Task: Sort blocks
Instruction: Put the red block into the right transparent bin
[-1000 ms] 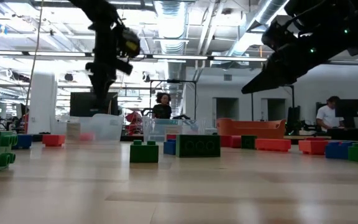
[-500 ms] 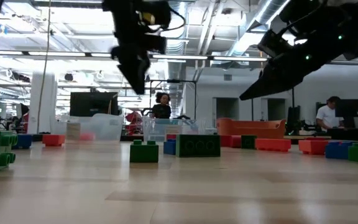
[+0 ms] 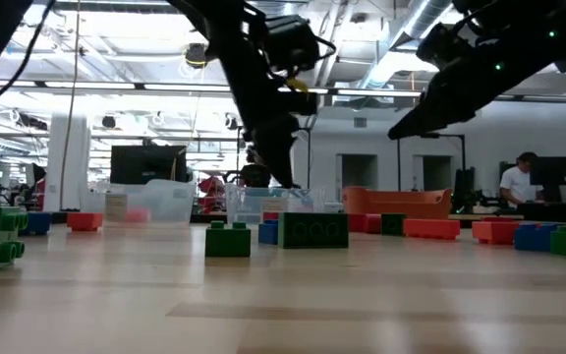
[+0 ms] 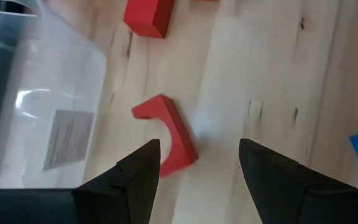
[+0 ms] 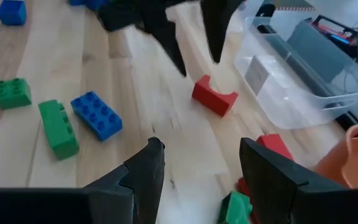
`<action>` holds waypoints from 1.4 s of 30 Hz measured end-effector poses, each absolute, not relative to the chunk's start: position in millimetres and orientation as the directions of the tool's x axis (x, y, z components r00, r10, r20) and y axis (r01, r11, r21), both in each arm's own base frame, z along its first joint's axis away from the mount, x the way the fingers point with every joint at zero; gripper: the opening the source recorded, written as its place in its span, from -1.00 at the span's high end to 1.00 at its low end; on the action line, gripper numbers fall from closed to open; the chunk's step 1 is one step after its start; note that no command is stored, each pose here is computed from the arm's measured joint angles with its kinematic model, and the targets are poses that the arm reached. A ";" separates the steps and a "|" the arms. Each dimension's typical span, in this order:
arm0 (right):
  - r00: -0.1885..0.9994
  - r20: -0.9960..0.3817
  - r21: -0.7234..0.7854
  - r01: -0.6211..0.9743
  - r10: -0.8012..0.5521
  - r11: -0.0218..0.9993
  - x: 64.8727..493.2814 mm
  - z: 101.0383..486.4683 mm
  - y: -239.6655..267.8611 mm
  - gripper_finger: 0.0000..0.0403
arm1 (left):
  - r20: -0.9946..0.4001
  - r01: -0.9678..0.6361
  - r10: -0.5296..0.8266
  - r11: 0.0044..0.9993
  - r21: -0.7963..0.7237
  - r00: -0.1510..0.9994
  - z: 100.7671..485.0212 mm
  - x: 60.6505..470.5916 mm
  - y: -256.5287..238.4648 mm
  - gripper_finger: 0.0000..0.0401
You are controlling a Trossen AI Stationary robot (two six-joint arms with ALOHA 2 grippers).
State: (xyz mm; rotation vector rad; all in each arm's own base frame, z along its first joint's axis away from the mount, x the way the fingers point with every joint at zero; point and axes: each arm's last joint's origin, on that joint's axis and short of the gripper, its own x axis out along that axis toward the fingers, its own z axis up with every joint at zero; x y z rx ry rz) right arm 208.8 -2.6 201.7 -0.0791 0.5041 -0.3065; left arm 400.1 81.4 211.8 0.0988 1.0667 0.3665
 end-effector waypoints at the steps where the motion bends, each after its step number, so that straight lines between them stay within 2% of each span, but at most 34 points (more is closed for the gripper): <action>1: 0.830 -0.463 -0.151 0.271 -0.310 0.951 207.8 202.2 -2.8 -0.08 | -0.842 -0.245 0.328 0.939 0.240 0.429 211.3 404.2 85.3 -0.06; 7: 0.846 -0.442 -0.137 0.266 -0.299 0.954 210.6 203.4 0.3 -0.08 | -0.908 -0.221 0.296 0.946 0.236 0.296 202.4 427.2 104.6 -0.06; 12: 0.851 -0.443 -0.143 0.244 -0.283 0.959 210.5 203.2 4.3 -0.08 | -0.935 -0.235 0.277 0.946 0.225 0.222 193.0 427.9 119.7 -0.06; 16: 0.855 -0.435 -0.149 0.240 -0.282 0.959 210.5 204.2 4.5 -0.08 | -0.943 -0.269 0.245 0.946 0.182 0.223 187.6 424.9 126.3 -0.06; 33: 0.865 -0.419 -0.150 0.235 -0.277 0.960 211.3 205.8 5.7 -0.08 | -0.940 -0.269 0.242 0.947 0.175 0.240 186.4 425.6 129.0 -0.06; 38: 0.871 -0.414 -0.150 0.222 -0.265 0.964 211.5 206.4 8.5 -0.08 | -0.959 -0.246 0.218 0.954 0.171 0.180 164.2 427.5 128.4 -0.06; 42: 0.872 -0.412 -0.149 0.221 -0.264 0.964 211.5 206.5 8.7 -0.08 | -0.952 -0.214 0.225 0.960 0.181 0.206 166.0 430.0 127.6 0.02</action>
